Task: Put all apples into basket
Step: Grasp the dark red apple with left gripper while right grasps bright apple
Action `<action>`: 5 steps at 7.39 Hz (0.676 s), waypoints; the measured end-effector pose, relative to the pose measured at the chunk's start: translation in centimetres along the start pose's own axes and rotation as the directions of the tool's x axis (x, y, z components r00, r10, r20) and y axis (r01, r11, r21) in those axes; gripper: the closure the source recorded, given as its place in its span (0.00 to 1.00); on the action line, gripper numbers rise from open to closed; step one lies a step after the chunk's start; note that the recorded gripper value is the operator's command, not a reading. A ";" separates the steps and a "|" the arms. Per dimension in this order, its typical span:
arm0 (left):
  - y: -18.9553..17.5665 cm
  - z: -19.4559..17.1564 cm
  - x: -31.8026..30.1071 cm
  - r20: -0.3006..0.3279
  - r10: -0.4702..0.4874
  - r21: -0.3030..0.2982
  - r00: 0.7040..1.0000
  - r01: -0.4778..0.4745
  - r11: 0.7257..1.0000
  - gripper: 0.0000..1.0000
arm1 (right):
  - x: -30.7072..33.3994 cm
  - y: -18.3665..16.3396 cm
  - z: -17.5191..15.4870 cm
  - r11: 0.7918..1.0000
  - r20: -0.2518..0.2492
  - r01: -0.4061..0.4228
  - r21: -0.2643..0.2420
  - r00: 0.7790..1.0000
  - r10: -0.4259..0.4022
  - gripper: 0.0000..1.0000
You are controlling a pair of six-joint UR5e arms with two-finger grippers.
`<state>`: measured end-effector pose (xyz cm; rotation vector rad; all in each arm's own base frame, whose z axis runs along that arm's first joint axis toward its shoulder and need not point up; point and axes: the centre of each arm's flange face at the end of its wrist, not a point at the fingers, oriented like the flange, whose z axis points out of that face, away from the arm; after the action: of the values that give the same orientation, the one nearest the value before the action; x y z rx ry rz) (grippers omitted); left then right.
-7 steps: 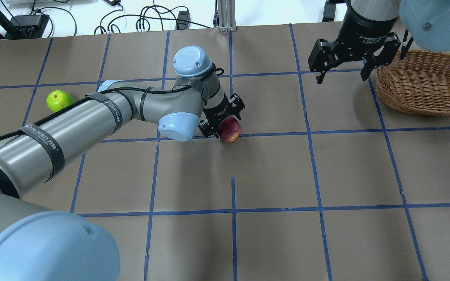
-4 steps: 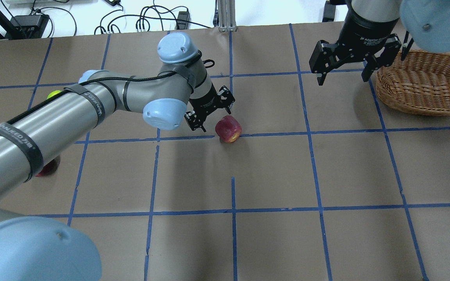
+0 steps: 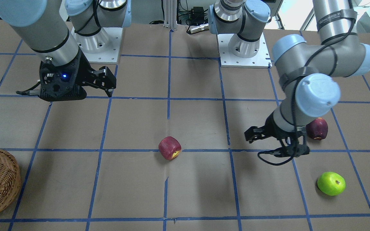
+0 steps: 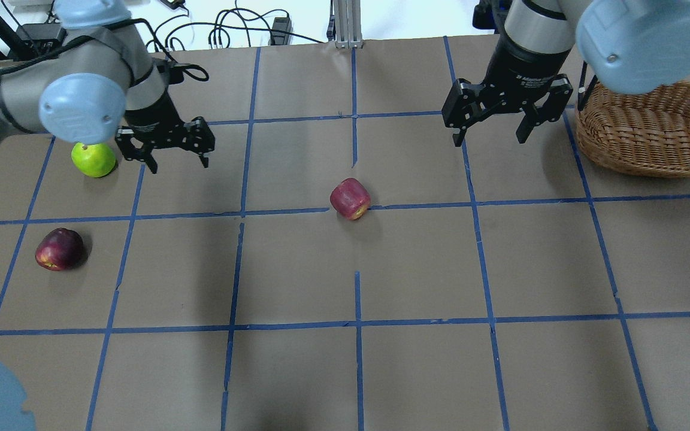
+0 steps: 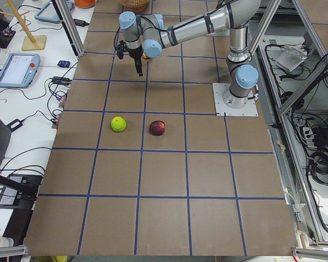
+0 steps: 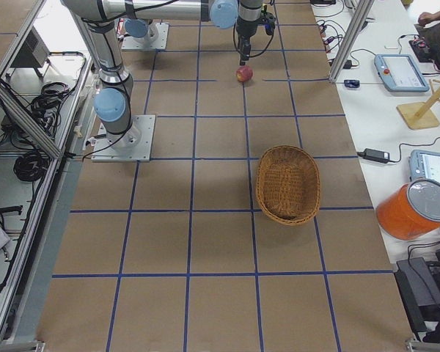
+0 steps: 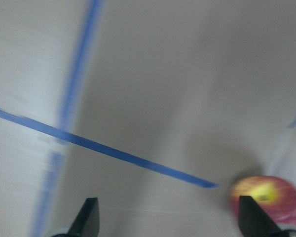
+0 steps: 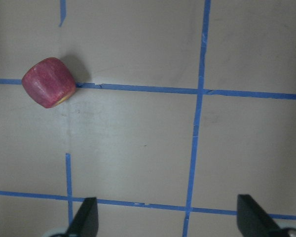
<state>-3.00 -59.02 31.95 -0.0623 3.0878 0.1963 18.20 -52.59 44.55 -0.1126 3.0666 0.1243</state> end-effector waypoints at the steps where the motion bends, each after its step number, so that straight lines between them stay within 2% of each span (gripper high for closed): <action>1: 1.0 0.3 -5.1 0.039 0.093 -0.024 0.995 -0.092 0.995 0.02 | -2.8 -0.5 1.7 1.000 -0.013 0.027 0.012 1.000 -0.027 0.00; 3: 3.1 2.1 -14.0 0.073 0.205 -0.059 0.976 -0.201 0.978 0.02 | -7.1 -1.9 7.1 0.997 -0.061 0.065 0.033 0.996 -0.063 0.00; 5: 5.9 6.9 -22.4 0.051 0.273 -0.055 0.961 -0.271 0.961 0.01 | -10.9 -3.9 12.4 0.991 -0.064 0.093 0.092 0.994 -0.088 0.00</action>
<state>19.43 -51.48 26.95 0.3621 3.0213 0.2765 30.17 -54.70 32.72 -0.2542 3.1134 -0.0307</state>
